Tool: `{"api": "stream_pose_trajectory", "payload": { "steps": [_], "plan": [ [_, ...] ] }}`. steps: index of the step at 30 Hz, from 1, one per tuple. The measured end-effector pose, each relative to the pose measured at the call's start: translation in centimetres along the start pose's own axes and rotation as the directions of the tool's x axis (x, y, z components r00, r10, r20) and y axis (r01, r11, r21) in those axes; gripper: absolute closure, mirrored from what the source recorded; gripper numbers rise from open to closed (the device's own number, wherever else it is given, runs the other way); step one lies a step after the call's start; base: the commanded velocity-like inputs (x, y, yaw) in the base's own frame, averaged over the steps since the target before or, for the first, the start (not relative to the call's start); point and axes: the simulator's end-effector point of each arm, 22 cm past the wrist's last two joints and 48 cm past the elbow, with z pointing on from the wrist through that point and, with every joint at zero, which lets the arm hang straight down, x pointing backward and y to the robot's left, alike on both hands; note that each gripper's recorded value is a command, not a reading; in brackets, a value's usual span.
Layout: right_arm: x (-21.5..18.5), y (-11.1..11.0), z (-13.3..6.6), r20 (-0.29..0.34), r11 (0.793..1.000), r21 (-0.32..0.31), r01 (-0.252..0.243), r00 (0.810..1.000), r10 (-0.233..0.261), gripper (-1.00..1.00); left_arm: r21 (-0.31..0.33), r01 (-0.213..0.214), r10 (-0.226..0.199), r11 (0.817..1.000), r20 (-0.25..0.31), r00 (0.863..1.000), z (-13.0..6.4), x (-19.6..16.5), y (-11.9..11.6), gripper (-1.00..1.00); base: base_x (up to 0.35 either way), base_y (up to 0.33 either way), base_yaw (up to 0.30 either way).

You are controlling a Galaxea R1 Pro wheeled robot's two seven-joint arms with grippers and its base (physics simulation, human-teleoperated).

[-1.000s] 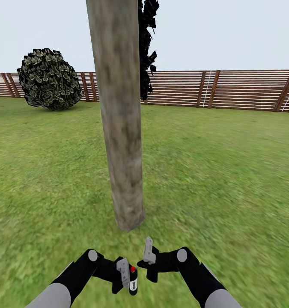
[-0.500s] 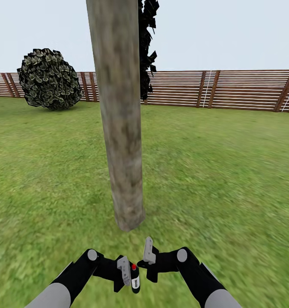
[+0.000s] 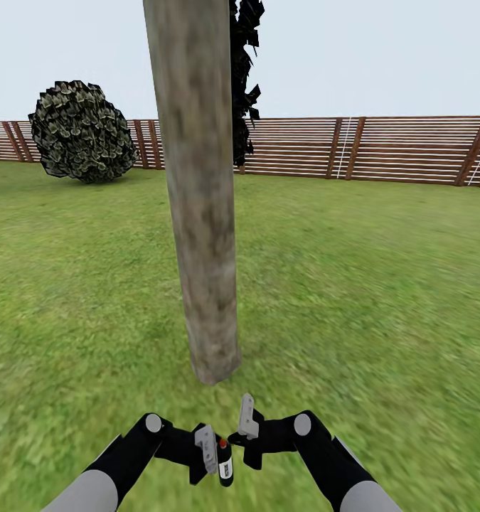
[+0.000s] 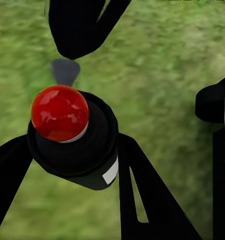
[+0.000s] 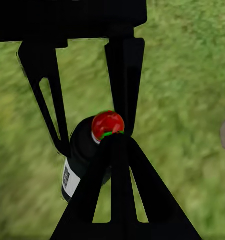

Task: In the garden, pick up the pesticide atomizer on the floor and spray pesticide onto both trees until each tree trunk is fully covered.

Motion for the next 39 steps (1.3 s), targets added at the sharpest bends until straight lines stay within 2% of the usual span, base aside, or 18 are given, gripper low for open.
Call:
{"api": "stream_pose_trajectory", "payload": {
  "steps": [4,15,21,28,32,33,34,35,39],
  "plan": [
    [0.1,0.0,0.0,-0.001,1.0,0.0,0.0,1.0,0.0,1.0,-0.01,-0.013,0.013,1.0,0.007,1.0,-0.2,-0.5,0.4,1.0,0.0,0.0,0.0],
    [0.1,0.0,0.0,-0.001,1.0,0.0,0.0,1.0,0.0,1.0,-0.011,-0.014,0.014,1.0,0.007,1.0,-0.3,-0.5,0.4,1.0,0.0,0.0,0.0],
    [0.1,0.0,0.0,-0.001,1.0,0.0,0.0,1.0,0.0,1.0,-0.012,0.0,0.0,1.0,-0.028,1.0,-0.9,1.6,0.4,1.0,0.0,0.0,0.0],
    [0.1,0.0,0.0,-0.001,1.0,0.0,-0.001,1.0,0.001,1.0,-0.063,0.02,-0.028,0.998,-0.126,0.992,-5.1,7.6,2.3,1.0,0.0,0.0,0.0],
    [0.3,0.1,0.0,-0.004,1.0,-0.002,-0.002,1.0,0.002,1.0,-0.107,0.033,-0.053,0.994,-0.195,0.979,-9.0,11.7,3.8,1.0,0.0,0.0,0.0],
    [0.3,0.1,-0.1,-0.006,1.0,-0.002,-0.002,1.0,0.002,1.0,-0.124,0.037,-0.063,0.992,-0.22,0.973,-10.5,13.2,4.3,1.0,0.0,0.0,0.0],
    [0.4,0.1,-0.1,-0.006,1.0,-0.002,-0.003,1.0,0.003,-1.0,-0.136,0.039,-0.071,0.99,-0.239,0.968,-11.7,14.3,4.7,1.0,0.0,0.0,0.0],
    [0.4,0.1,-0.1,-0.007,1.0,-0.002,-0.003,1.0,0.003,-1.0,-0.153,0.044,-0.083,0.987,-0.262,0.961,-13.3,15.7,5.1,1.0,0.0,0.0,0.0],
    [0.8,0.0,-0.2,-0.012,1.0,0.0,-0.008,1.0,0.008,-1.0,-0.186,0.054,-0.108,0.981,-0.295,0.949,-16.0,17.9,5.8,1.0,0.0,0.0,0.0]
  ]
}}
